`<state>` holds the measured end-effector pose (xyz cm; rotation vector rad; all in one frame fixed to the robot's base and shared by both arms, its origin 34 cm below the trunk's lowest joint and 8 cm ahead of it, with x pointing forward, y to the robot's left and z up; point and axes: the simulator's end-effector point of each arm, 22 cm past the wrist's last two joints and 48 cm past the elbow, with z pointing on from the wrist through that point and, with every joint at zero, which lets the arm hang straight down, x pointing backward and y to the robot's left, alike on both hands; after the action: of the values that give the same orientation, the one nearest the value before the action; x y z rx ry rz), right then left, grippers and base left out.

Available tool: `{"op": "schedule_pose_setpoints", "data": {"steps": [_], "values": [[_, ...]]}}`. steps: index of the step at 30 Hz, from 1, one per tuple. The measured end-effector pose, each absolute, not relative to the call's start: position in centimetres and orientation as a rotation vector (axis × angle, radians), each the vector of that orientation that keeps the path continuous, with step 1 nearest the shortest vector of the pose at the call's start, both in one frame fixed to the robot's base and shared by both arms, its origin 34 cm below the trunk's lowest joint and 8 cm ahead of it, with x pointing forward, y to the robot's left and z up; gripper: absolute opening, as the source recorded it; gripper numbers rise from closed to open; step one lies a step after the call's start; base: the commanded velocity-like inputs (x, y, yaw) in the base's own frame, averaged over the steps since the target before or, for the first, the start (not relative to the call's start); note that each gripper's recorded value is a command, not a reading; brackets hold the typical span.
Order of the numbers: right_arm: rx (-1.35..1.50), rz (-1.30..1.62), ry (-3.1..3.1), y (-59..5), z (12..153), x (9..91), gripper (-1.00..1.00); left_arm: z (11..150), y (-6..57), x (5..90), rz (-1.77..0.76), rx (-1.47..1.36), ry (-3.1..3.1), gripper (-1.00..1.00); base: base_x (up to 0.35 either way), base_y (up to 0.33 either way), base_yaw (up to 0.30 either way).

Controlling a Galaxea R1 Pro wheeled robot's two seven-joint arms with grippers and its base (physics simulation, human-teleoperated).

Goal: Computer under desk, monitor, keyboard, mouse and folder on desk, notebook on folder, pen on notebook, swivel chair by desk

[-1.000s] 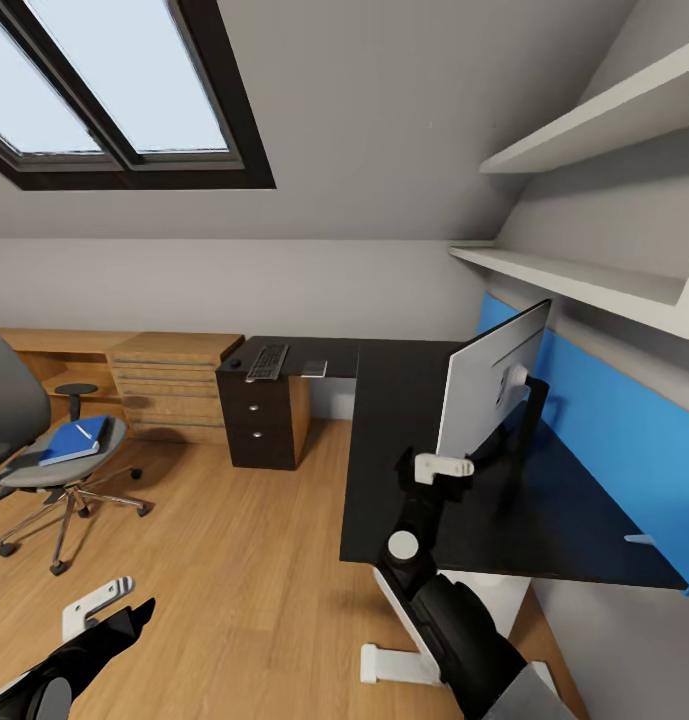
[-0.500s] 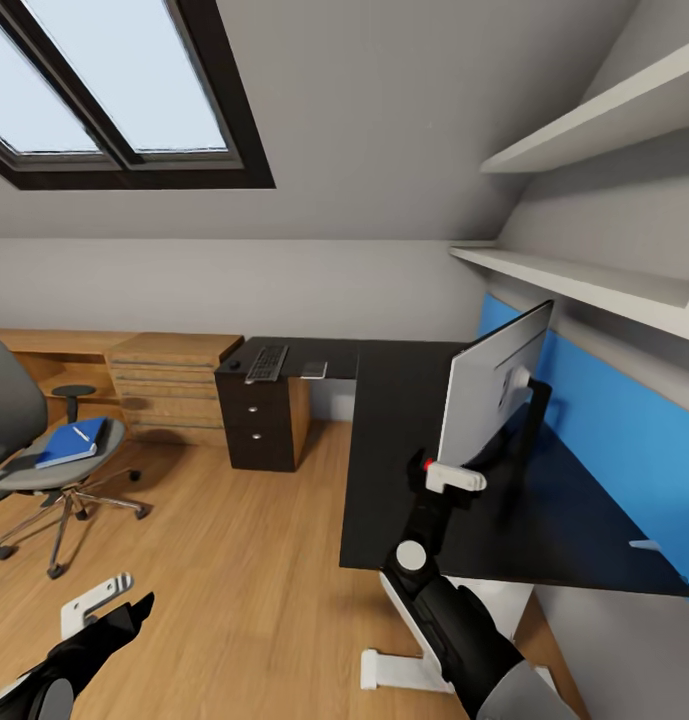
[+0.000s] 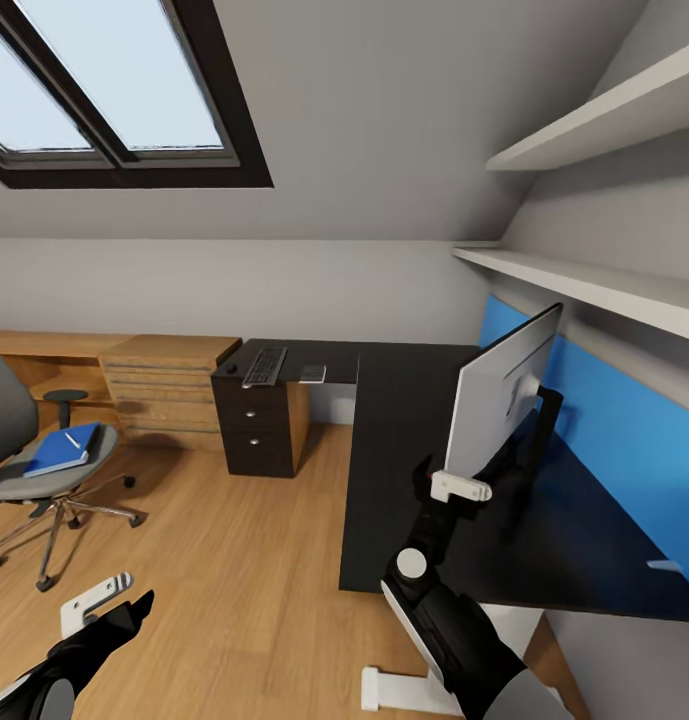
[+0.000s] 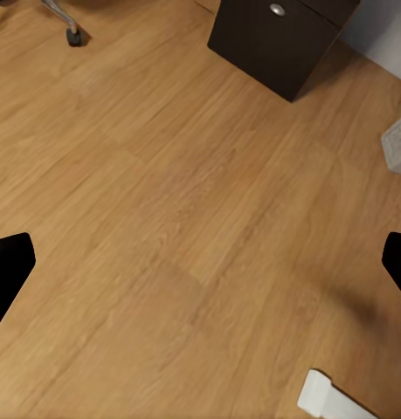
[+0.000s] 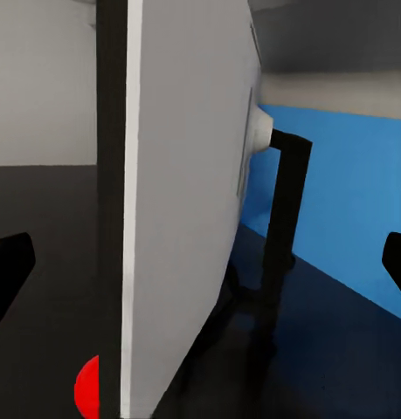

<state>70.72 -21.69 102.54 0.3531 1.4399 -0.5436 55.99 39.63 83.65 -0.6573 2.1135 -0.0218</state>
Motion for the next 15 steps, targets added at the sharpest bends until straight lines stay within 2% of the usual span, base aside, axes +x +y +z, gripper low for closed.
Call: {"op": "schedule_pose_setpoints", "data": {"steps": [10, 15], "values": [[0.353, -0.552, 1.44, -21.9, 102.37, 70.55, 1.0, 83.68, 39.64, 55.98, -0.022, -0.657, 2.113, 1.0, 0.221, 0.0, 0.0], [0.349, -0.551, 1.444, -21.92, 102.22, 70.64, 1.0, 83.66, 39.64, 55.99, -0.022, -0.657, 2.113, 1.0, 0.092, 0.0, 0.0]]}}
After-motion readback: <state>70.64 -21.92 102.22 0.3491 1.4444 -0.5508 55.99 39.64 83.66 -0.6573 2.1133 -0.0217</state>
